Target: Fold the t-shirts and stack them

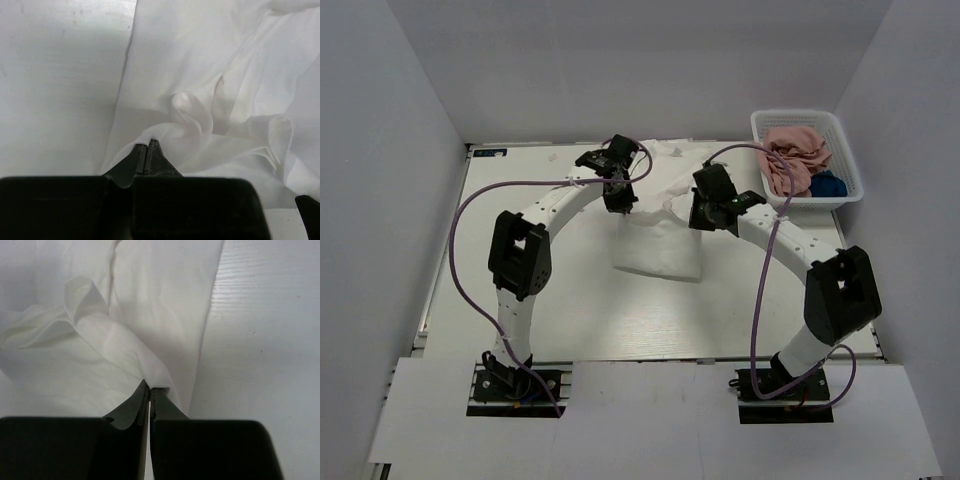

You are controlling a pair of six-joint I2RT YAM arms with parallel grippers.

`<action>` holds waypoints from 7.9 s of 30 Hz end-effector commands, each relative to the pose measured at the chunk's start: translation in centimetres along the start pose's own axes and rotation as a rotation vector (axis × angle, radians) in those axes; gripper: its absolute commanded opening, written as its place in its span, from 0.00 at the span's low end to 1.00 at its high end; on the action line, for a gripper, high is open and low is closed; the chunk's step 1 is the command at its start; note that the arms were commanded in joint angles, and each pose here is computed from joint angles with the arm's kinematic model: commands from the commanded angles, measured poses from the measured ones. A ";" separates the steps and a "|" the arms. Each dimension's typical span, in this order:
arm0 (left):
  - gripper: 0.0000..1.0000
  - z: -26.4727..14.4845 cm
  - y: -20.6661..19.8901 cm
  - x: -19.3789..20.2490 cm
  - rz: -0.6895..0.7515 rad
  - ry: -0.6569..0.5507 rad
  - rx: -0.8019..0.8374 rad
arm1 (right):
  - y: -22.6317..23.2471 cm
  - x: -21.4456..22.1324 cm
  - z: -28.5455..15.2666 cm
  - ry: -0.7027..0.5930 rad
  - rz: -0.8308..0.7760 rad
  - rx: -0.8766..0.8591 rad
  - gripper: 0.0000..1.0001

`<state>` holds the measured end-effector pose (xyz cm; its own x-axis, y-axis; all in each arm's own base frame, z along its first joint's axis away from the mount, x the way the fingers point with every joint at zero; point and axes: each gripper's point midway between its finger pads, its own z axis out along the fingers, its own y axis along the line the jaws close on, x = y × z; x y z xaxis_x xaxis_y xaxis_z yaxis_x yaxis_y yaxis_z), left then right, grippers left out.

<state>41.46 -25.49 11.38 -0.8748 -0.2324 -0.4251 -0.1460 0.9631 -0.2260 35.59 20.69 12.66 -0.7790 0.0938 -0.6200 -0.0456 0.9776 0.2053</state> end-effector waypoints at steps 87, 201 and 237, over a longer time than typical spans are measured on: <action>0.22 -14.9 2.4 11.7 0.199 -0.042 0.665 | 0.7 9.3 -12.4 0.164 0.013 -0.666 0.00; 0.00 -7.0 -4.1 -5.0 0.136 -0.105 0.314 | -5.9 -5.0 -7.8 -0.055 0.090 -0.375 0.00; 1.00 0.1 -8.6 -15.2 0.242 -0.396 0.525 | -7.3 -13.2 3.5 -0.110 0.098 -0.447 0.90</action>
<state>57.58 -28.72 13.33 -0.6938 -0.1735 -0.6989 0.2349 0.8629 -0.4474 49.06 11.89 12.23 -0.7920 0.2522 -0.5559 -0.1469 0.8051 0.5747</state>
